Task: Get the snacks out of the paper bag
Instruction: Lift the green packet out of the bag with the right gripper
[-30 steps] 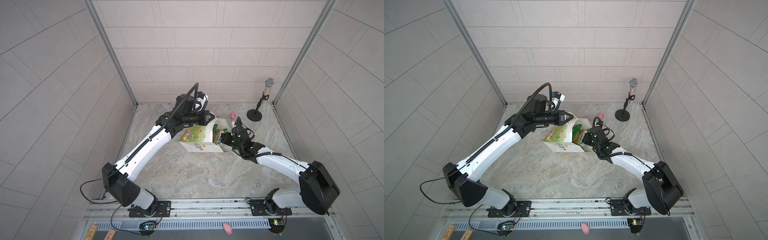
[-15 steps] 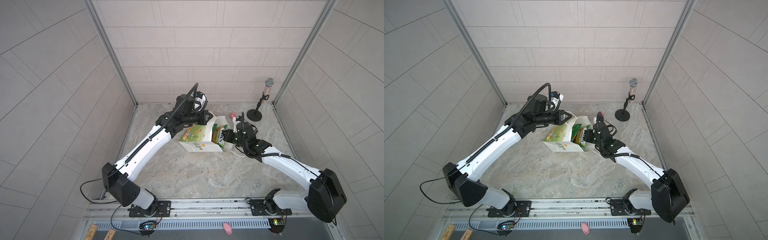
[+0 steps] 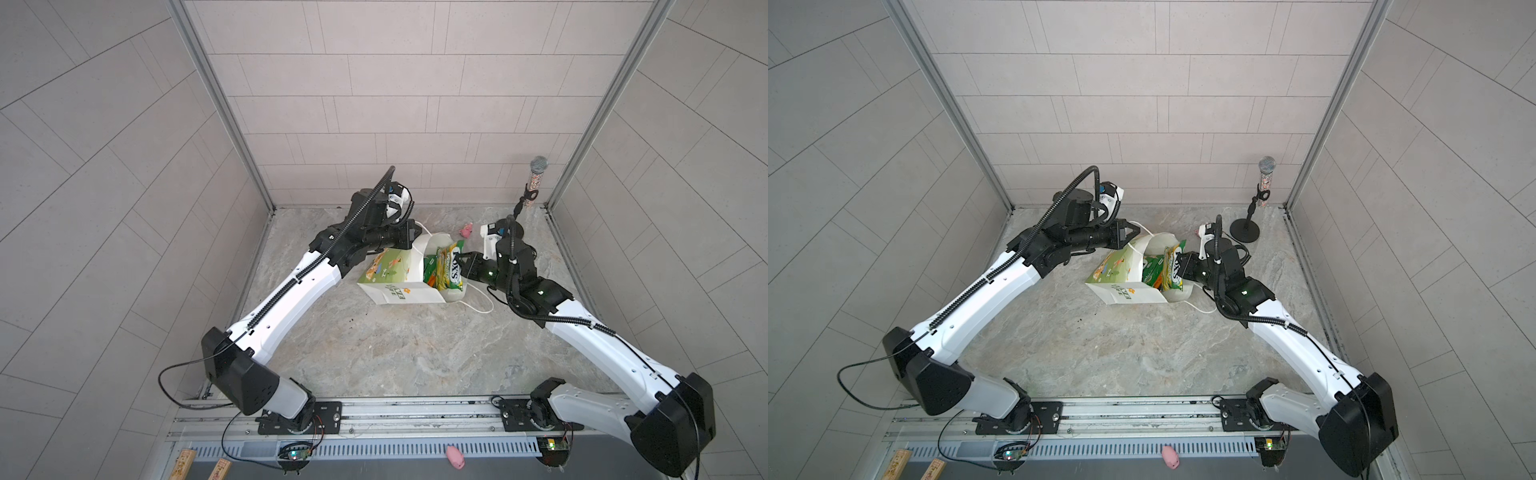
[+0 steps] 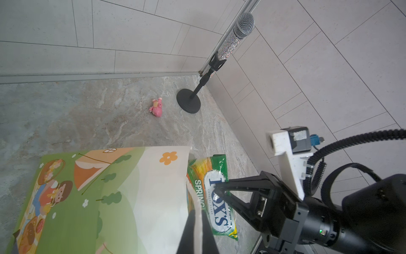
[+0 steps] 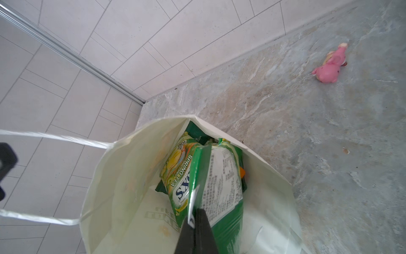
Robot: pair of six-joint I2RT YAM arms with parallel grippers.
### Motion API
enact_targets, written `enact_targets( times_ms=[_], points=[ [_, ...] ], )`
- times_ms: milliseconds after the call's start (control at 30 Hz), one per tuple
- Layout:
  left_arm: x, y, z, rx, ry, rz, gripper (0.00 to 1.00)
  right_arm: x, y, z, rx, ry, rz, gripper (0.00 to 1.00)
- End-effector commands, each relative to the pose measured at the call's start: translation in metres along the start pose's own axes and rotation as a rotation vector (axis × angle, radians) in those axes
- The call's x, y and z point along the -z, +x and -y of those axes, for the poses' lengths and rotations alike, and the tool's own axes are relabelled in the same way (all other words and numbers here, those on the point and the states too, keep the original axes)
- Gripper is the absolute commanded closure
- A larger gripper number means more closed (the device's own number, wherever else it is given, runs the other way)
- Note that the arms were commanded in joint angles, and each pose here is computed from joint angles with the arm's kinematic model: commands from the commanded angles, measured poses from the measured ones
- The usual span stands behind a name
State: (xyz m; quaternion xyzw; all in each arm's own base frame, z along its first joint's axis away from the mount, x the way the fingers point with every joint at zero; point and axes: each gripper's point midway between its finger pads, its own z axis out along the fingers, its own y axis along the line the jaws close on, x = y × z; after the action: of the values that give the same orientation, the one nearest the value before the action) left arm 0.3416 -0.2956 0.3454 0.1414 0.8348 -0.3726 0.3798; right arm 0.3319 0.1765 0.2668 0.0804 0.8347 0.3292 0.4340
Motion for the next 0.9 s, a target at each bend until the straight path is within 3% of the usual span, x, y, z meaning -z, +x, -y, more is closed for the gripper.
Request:
enact_targets(
  times_ms=[0, 400, 867],
  points=[
    [0.011, -0.002, 0.006, -0.029, 0.006, 0.018, 1.0, 0.024, -0.028, -0.022, 0.023, -0.077, 0.067, 1.0],
    [0.011, 0.002, 0.002, -0.024, -0.006, 0.011, 1.0, 0.075, -0.076, -0.023, 0.017, -0.082, 0.196, 1.0],
    [0.018, 0.002, 0.005, -0.029, -0.001, 0.02, 1.0, 0.095, -0.093, 0.058, -0.062, 0.088, 0.232, 1.0]
  ],
)
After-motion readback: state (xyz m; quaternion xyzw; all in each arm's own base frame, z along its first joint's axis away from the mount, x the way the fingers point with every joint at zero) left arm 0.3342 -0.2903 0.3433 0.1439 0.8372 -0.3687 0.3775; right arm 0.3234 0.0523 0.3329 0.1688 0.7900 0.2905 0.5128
